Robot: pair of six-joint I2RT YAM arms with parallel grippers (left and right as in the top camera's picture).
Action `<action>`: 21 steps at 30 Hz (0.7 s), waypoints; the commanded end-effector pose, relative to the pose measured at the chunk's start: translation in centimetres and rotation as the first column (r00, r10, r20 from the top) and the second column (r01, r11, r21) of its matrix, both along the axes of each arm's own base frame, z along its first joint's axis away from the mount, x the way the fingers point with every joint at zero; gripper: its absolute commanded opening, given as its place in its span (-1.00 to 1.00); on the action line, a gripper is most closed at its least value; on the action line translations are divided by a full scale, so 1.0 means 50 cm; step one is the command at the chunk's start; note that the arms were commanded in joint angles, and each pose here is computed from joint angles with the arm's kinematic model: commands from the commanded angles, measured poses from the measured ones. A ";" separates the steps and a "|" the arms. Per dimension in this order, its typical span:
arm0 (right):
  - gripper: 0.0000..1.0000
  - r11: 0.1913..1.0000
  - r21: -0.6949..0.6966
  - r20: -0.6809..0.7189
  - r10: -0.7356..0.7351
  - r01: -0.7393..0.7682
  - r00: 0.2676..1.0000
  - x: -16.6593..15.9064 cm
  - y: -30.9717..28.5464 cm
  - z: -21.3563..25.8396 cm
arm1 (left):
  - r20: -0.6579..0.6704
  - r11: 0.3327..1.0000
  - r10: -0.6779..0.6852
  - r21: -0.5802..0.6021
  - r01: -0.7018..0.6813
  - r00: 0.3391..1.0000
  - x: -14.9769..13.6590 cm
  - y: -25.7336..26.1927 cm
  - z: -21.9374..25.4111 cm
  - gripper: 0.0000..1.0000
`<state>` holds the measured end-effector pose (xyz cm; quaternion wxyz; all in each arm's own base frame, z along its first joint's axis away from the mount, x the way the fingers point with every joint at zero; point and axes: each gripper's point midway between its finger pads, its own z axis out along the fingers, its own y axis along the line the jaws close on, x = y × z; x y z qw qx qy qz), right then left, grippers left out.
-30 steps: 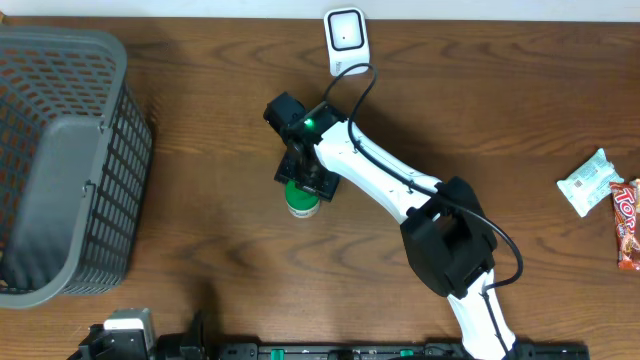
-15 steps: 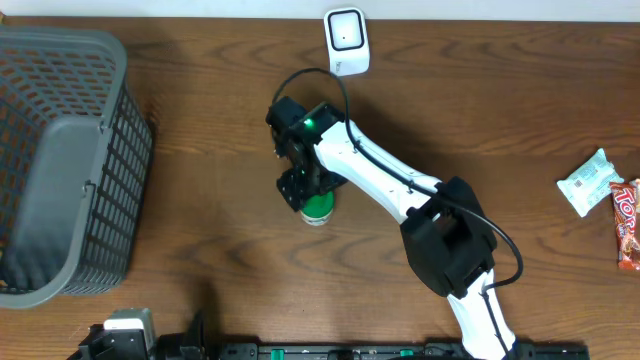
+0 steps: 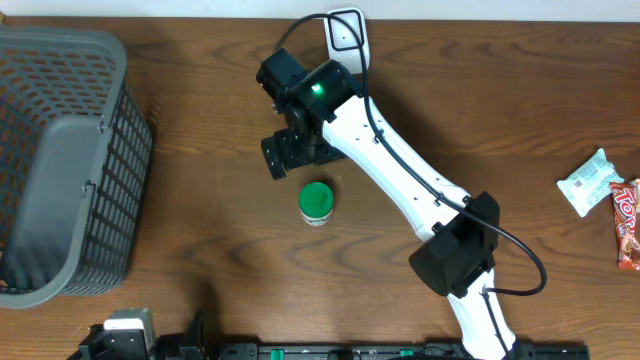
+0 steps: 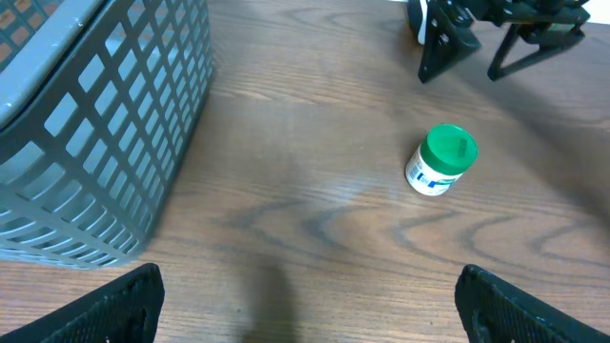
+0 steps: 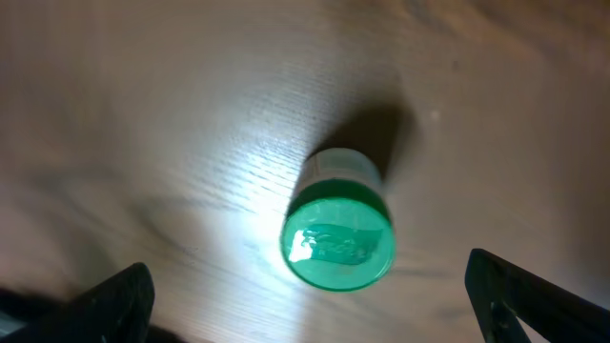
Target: Scan the item barcode
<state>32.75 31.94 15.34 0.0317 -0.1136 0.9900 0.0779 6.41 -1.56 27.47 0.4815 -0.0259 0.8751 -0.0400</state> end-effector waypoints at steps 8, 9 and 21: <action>0.98 0.742 -0.109 -0.092 -0.670 0.662 0.736 -0.008 -0.032 -0.092 | 0.010 1.000 -0.012 0.009 0.012 1.000 -0.001 -0.003 0.003 0.96; 0.99 0.724 -0.118 -0.096 -0.689 0.679 0.718 -0.010 -0.034 -0.104 | 0.010 1.000 -0.012 0.009 0.012 1.000 -0.001 -0.003 0.003 0.96; 0.98 0.709 -0.178 -0.226 -0.704 0.682 0.673 -0.066 -0.024 -0.210 | 0.010 1.000 -0.012 0.009 0.012 1.000 -0.001 -0.003 0.003 0.96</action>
